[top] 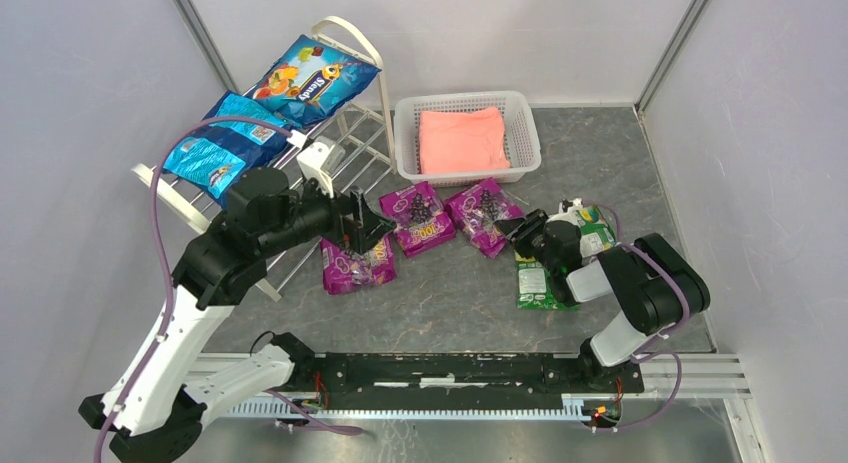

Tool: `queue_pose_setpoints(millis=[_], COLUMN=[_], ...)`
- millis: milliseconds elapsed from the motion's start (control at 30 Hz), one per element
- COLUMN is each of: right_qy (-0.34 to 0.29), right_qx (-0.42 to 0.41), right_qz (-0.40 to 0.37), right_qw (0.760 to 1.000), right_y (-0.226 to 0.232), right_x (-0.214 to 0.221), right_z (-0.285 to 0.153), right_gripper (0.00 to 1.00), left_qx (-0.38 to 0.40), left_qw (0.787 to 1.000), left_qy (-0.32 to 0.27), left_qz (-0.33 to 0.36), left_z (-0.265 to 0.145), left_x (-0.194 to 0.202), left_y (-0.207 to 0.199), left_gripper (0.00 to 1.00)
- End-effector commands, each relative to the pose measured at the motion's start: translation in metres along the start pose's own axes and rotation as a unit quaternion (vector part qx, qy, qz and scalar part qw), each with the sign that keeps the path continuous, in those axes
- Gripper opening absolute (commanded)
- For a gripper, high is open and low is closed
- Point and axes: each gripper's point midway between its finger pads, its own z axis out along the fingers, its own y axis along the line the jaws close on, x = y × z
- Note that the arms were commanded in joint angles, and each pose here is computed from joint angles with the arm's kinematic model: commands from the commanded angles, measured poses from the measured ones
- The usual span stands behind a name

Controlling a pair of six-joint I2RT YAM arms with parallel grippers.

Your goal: Place and organize the candy bags onto the shelf

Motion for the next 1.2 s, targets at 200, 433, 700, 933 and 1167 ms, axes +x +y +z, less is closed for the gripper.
queue_pose_setpoints(millis=[200, 433, 700, 933, 1167], right_qy=[0.056, 0.095, 0.110, 0.127, 0.149], right_qx=[-0.097, -0.142, -0.148, -0.139, -0.160], right_qz=[-0.017, -0.013, -0.118, -0.261, -0.309], right_qw=[0.994, 0.985, 0.976, 0.947, 0.925], right_y=[0.039, 0.045, 0.045, 0.053, 0.089], right_x=[0.015, 0.023, 0.021, 0.012, 0.001], right_z=[-0.025, -0.058, -0.082, -0.091, -0.104], right_gripper=[0.24, 0.15, 0.08, 0.01, 0.00], left_qx=[-0.062, -0.076, -0.093, -0.114, -0.141], left_qw=[0.994, 0.987, 0.983, 0.983, 0.980], left_qy=[-0.044, -0.076, -0.100, -0.109, -0.124], left_qz=[-0.083, -0.119, -0.126, -0.097, -0.064], left_z=[-0.002, -0.004, -0.012, -0.022, -0.037], left_x=[-0.029, -0.049, -0.068, -0.075, -0.071], left_y=[0.011, 0.012, 0.014, 0.020, 0.032], left_gripper=[1.00, 1.00, 1.00, 1.00, 1.00])
